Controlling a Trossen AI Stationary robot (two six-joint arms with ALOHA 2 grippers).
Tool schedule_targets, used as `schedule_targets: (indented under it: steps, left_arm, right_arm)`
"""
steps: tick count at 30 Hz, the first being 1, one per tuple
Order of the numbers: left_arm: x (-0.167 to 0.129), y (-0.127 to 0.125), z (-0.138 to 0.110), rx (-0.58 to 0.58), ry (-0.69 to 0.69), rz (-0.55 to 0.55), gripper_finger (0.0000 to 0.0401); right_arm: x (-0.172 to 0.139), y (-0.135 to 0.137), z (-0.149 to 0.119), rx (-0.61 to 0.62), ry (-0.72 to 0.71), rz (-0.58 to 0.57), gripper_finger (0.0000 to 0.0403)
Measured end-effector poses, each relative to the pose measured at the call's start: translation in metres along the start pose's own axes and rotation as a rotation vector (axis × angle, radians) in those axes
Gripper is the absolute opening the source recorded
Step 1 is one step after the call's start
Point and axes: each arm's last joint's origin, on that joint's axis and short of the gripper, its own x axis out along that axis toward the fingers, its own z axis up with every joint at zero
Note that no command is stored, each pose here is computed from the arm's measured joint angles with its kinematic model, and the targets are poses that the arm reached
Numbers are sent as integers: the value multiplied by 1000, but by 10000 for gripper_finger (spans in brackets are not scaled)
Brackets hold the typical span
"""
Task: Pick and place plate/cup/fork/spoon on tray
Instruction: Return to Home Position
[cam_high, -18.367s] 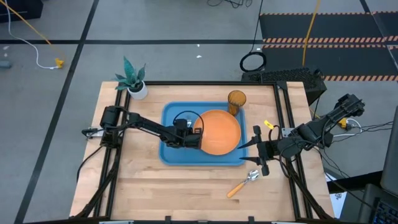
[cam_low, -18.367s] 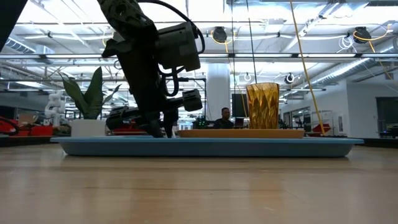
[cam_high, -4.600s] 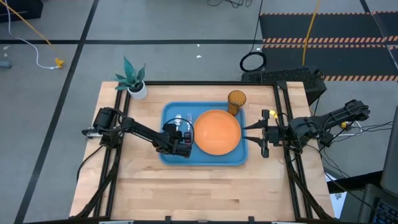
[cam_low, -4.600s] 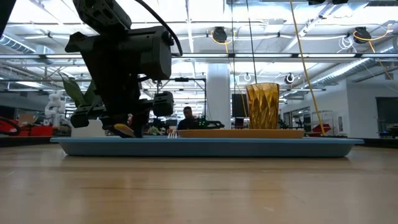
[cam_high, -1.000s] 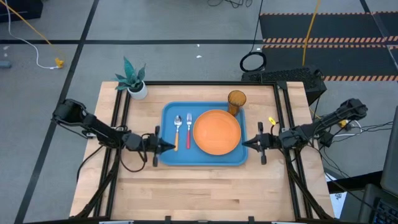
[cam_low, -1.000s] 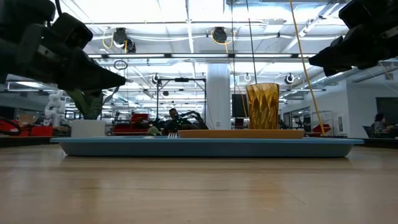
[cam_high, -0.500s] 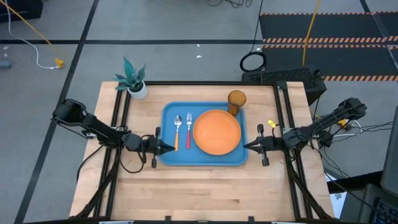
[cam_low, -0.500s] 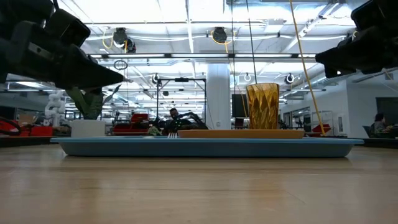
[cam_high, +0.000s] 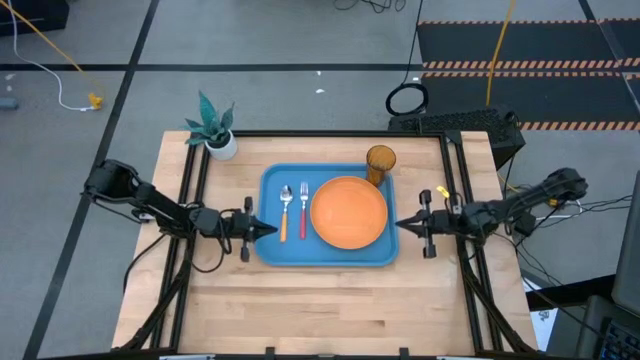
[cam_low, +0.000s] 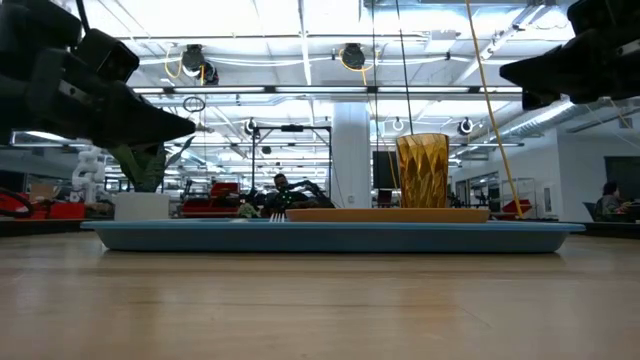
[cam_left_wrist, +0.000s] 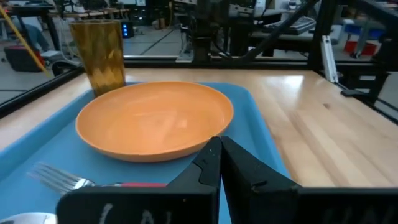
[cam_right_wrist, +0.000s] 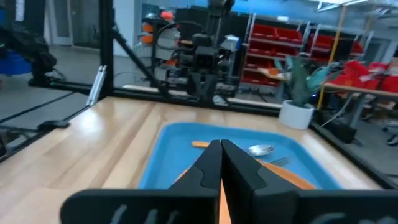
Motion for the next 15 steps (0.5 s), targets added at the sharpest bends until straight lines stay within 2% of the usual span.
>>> schedule_targets:
  steps: [6, 15]
  left_arm:
    - [0, -2, 0, 2, -2, -63, 5]
    - [0, -2, 2, 26, -19, -66, 4]
  right_arm:
    - [-6, -7, 0, -3, -10, 17, 0]
    - [-15, -11, 3, 12, -50, 17, 0]
